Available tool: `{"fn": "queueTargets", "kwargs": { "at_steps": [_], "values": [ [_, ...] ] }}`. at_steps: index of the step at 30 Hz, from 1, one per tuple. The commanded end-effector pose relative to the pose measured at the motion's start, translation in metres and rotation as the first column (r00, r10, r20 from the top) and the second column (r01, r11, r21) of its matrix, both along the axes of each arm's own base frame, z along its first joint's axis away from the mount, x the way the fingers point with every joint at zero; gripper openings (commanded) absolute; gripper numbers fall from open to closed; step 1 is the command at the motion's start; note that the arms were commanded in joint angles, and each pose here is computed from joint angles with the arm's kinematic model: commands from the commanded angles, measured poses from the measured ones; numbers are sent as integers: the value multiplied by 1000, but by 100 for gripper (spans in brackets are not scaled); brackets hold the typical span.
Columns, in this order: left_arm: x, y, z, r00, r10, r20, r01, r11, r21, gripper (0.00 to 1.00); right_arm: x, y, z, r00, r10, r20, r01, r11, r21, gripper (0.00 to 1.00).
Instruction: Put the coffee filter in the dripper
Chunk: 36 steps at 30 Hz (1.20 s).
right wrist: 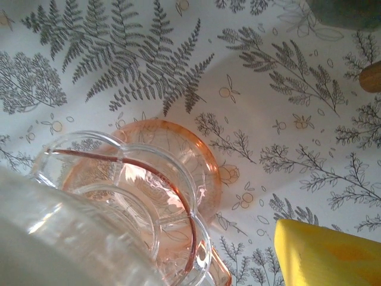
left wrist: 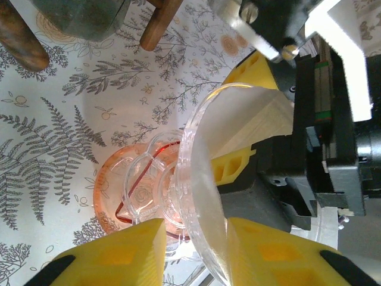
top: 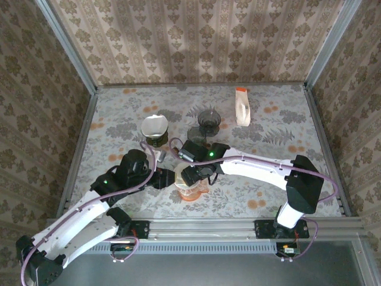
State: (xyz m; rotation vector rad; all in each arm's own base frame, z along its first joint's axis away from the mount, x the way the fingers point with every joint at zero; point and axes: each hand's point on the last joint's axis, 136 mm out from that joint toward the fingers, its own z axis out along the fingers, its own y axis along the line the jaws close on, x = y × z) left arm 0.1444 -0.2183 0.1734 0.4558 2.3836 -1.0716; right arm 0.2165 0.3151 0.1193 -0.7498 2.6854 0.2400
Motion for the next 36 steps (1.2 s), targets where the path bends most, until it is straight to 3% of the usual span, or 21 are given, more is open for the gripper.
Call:
{"fn": "queueTargets", "kwargs": {
  "at_steps": [1, 13, 30, 36],
  "values": [
    [-3, 2, -6, 1000, -3, -18, 3, 1000, 1, 32, 11, 5, 38, 994, -22, 106, 14, 996, 84, 73],
    [-2, 0, -10, 1000, 2, -24, -2, 1000, -7, 32, -1, -14, 55, 992, -55, 113, 40, 990, 132, 73],
    [-2, -1, -9, 1000, 7, -27, -7, 1000, -13, 32, -7, -33, 48, 989, -90, 114, 76, 990, 117, 59],
    [-1, 0, -3, 1000, 10, -17, -11, 1000, -21, 39, -6, -30, 51, 989, -86, 119, 71, 990, 126, 58]
  ]
}}
